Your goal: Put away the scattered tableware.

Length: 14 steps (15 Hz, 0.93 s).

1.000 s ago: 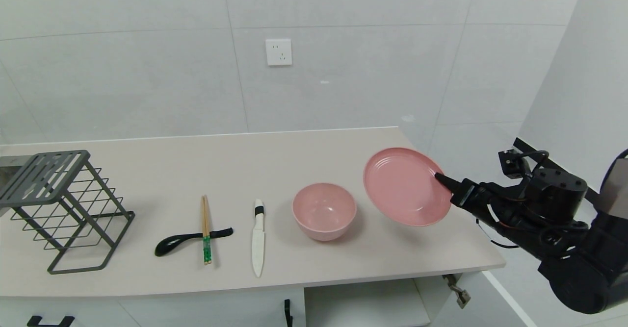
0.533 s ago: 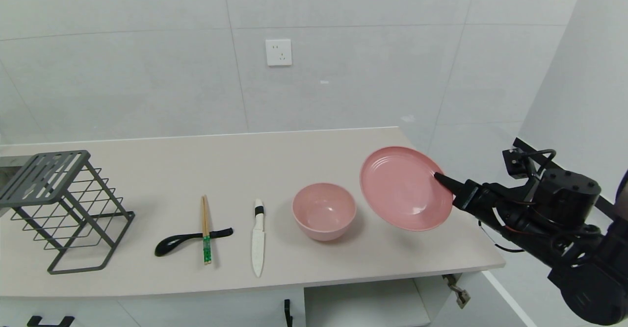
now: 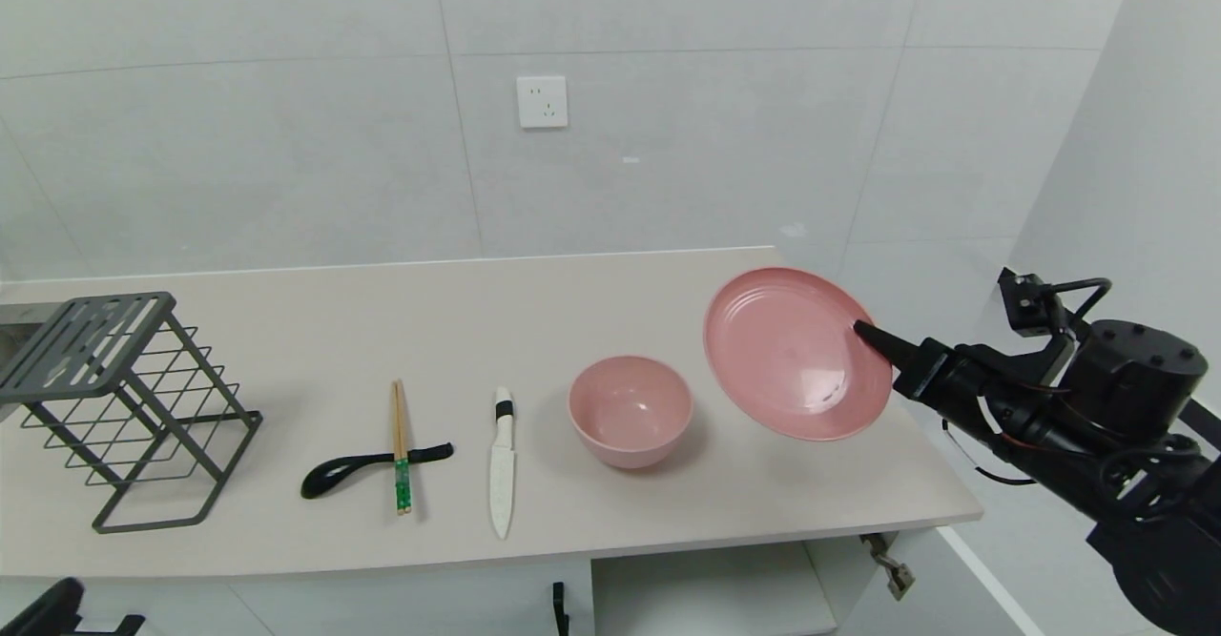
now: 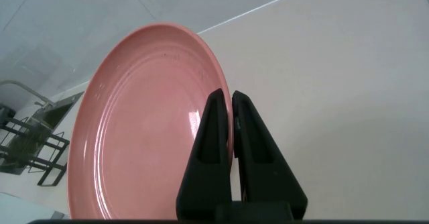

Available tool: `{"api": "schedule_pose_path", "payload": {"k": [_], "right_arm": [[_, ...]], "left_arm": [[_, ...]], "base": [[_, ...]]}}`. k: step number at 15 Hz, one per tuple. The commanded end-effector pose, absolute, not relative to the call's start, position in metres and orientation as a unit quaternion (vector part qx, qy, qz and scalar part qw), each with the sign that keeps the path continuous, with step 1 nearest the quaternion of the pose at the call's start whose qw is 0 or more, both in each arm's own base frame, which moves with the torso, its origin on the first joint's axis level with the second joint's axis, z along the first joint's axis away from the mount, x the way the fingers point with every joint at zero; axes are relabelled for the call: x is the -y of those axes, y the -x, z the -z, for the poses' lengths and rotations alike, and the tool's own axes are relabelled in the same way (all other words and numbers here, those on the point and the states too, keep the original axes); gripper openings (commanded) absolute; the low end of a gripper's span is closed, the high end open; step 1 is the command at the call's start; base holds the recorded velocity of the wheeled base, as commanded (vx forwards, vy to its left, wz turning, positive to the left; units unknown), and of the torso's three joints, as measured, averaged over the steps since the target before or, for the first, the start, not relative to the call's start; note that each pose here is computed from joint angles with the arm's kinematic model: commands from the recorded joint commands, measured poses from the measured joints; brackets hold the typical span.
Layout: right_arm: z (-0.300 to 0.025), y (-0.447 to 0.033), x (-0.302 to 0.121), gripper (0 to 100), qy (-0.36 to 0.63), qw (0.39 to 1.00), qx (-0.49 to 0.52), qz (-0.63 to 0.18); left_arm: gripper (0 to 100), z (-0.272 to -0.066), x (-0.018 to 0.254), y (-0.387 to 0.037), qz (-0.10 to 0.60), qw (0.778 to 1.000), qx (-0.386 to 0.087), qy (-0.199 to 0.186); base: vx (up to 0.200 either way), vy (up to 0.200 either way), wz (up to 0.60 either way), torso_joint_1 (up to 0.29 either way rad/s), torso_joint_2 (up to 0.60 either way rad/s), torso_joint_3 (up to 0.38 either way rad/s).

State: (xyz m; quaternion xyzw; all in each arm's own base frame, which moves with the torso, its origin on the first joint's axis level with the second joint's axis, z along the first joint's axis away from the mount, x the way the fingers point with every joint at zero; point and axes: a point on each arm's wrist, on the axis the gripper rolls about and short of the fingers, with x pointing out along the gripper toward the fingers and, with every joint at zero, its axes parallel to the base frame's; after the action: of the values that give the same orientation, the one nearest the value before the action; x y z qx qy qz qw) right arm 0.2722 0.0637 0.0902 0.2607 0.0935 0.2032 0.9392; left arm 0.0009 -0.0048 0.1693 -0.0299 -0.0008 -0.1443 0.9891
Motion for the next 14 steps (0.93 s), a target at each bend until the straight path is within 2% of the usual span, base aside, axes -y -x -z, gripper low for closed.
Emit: {"api": "schedule_pose_path", "payload": {"k": [1,3,5,8,12,14], "right_arm": [[-0.094,-0.272,-0.060,0,-0.261,0.941,-0.085,-0.199],[-0.096,-0.274,-0.054,0,-0.262,0.943,-0.078,-0.191],[-0.096,-0.275,-0.048,0,-0.263,0.945,-0.075,-0.180],[-0.095,-0.275,-0.049,0,-0.262,0.945,-0.077,-0.182],[-0.095,-0.276,-0.048,0,-0.263,0.945,-0.077,-0.180],[-0.095,-0.276,-0.049,0,-0.263,0.945,-0.077,-0.181]], "left_arm": [[100,-0.181,0.010,-0.040,0.189,0.977,-0.086,0.048],[100,-0.183,0.013,-0.060,0.204,0.970,-0.117,0.060],[100,-0.184,0.016,-0.080,0.226,0.960,-0.137,0.088],[100,-0.180,0.019,-0.102,0.227,0.953,-0.178,0.094],[100,-0.186,0.024,-0.123,0.233,0.948,-0.194,0.095],[100,-0.182,0.026,-0.135,0.236,0.944,-0.208,0.096]], "base": [[0.000,0.000,0.00,0.000,0.00,0.000],[0.000,0.000,0.00,0.000,0.00,0.000],[0.000,0.000,0.00,0.000,0.00,0.000],[0.000,0.000,0.00,0.000,0.00,0.000],[0.000,0.000,0.00,0.000,0.00,0.000],[0.000,0.000,0.00,0.000,0.00,0.000]]}}
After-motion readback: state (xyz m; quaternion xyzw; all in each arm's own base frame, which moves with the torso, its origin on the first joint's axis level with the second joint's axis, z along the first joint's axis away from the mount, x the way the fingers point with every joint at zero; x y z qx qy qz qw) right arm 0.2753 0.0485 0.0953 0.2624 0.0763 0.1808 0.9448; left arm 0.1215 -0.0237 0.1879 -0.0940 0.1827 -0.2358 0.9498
